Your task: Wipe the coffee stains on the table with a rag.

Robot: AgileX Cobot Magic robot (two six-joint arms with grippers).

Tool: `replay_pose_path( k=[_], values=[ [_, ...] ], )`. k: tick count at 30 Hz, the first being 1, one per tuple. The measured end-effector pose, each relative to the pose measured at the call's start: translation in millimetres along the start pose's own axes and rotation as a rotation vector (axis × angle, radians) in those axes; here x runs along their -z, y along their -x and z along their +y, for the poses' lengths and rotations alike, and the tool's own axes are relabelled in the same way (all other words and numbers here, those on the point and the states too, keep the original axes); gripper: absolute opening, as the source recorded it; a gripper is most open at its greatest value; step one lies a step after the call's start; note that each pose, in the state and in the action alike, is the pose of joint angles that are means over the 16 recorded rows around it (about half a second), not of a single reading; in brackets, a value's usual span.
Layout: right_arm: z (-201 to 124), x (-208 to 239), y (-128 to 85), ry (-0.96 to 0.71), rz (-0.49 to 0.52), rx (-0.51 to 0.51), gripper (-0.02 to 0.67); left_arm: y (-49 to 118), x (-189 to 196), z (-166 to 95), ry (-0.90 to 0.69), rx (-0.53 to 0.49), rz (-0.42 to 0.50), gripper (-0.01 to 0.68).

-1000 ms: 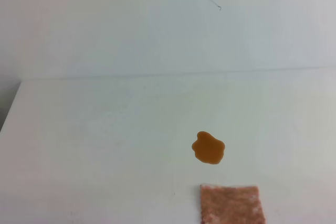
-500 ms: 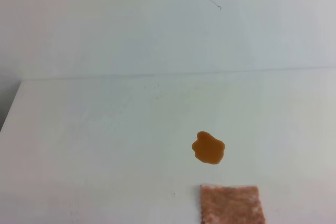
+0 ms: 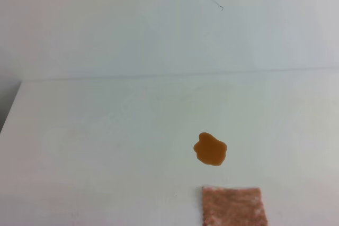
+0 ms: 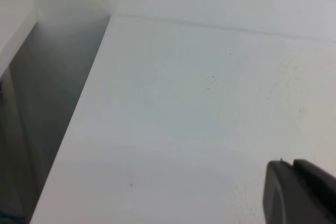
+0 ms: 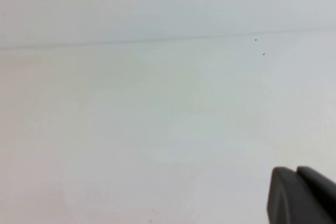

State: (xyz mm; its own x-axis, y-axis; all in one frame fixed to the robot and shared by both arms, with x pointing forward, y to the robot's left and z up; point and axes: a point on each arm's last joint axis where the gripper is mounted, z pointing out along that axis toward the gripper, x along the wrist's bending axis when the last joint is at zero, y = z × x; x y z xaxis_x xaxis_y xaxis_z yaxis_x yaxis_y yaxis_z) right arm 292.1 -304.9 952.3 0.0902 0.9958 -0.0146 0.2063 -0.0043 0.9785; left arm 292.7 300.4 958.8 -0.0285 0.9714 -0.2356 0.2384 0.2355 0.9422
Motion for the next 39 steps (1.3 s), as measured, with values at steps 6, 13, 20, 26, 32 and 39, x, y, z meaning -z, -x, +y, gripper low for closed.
replay_pose_path(
  k=[6,13,20,26,32,39],
  values=[
    [5,0,0,0.056,0.003,0.013,-0.004,0.0,0,0,0.0,0.0,0.0,-0.003],
    [26,4,-3,0.287,0.027,0.039,-0.004,0.0,0,0,0.0,0.0,0.0,-0.003],
    [49,15,-6,0.577,0.06,0.051,-0.004,0.0,0,0,0.0,0.0,0.0,-0.003],
    [63,24,-7,0.703,0.07,0.048,-0.004,0.0,0,0,0.0,0.0,0.0,-0.003],
    [85,29,-4,0.611,0.045,0.044,-0.002,0.0,0,0,0.0,0.0,0.0,-0.003],
    [129,34,2,0.294,-0.005,0.045,0.0,0.0,0,0,0.0,0.0,0.0,-0.003]
  ],
)
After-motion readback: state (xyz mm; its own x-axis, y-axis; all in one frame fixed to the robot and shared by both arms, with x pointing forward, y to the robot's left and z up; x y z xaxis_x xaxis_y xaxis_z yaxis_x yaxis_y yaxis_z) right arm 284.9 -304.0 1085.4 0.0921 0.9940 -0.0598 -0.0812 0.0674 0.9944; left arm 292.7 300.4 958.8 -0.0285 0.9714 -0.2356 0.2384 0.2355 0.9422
